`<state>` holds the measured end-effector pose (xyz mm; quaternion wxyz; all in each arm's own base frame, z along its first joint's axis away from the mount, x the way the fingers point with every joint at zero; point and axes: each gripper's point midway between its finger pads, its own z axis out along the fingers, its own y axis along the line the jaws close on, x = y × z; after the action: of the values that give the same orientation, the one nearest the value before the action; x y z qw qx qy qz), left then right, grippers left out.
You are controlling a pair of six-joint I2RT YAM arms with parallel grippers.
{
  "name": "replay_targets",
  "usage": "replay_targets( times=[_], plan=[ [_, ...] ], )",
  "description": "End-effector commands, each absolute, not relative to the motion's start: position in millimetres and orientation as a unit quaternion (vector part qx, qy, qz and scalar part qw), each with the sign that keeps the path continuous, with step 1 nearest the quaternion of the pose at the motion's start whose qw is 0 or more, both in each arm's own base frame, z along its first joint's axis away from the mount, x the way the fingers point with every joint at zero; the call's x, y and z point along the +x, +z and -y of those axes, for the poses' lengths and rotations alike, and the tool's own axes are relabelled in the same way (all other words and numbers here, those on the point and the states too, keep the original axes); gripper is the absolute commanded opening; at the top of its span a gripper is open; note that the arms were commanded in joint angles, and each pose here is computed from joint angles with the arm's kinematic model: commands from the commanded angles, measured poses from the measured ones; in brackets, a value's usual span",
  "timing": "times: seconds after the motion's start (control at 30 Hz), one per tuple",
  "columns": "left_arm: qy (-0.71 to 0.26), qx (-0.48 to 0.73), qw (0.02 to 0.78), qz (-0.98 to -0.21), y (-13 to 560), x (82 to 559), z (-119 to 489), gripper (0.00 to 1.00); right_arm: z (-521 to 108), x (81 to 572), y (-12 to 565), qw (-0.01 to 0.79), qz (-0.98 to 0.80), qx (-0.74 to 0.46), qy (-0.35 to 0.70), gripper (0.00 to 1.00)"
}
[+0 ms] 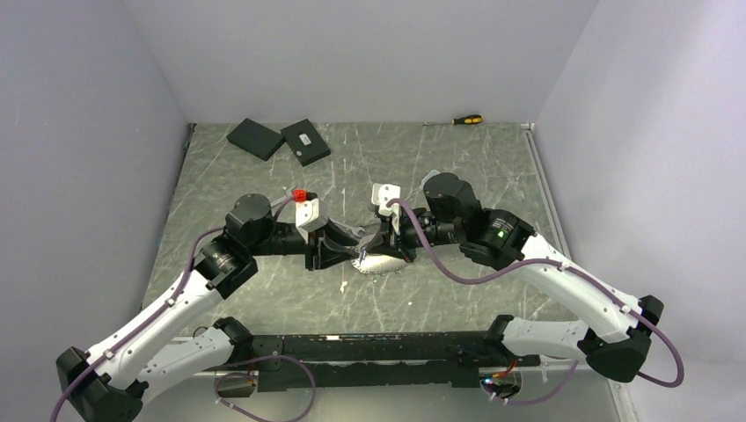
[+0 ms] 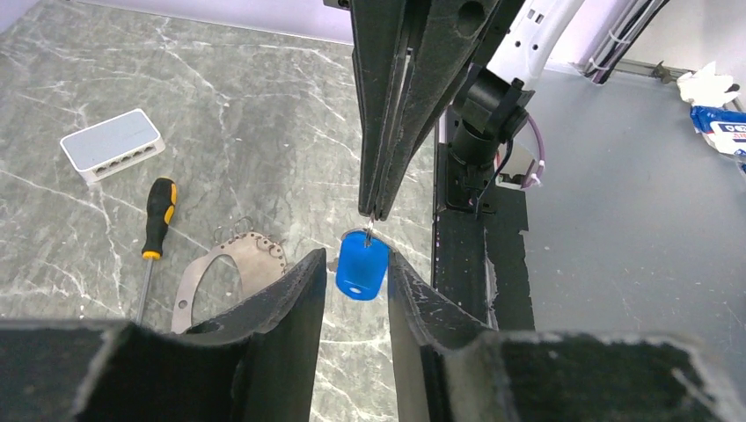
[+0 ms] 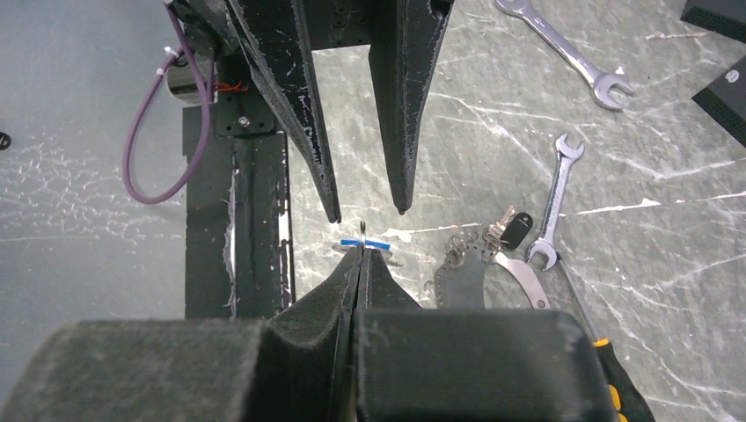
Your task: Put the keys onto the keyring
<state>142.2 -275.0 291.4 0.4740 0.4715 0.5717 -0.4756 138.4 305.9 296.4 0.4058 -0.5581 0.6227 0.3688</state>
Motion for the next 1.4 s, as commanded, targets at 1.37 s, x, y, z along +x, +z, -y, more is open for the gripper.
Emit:
replay_targets(
  times=[1.37],
  plan=[
    [-0.512, 0.498, 0.466, -0.522, 309, 134, 287, 0.2, -307, 135, 315, 0.438, -0.6, -0.547, 0.386, 0.0]
  ],
)
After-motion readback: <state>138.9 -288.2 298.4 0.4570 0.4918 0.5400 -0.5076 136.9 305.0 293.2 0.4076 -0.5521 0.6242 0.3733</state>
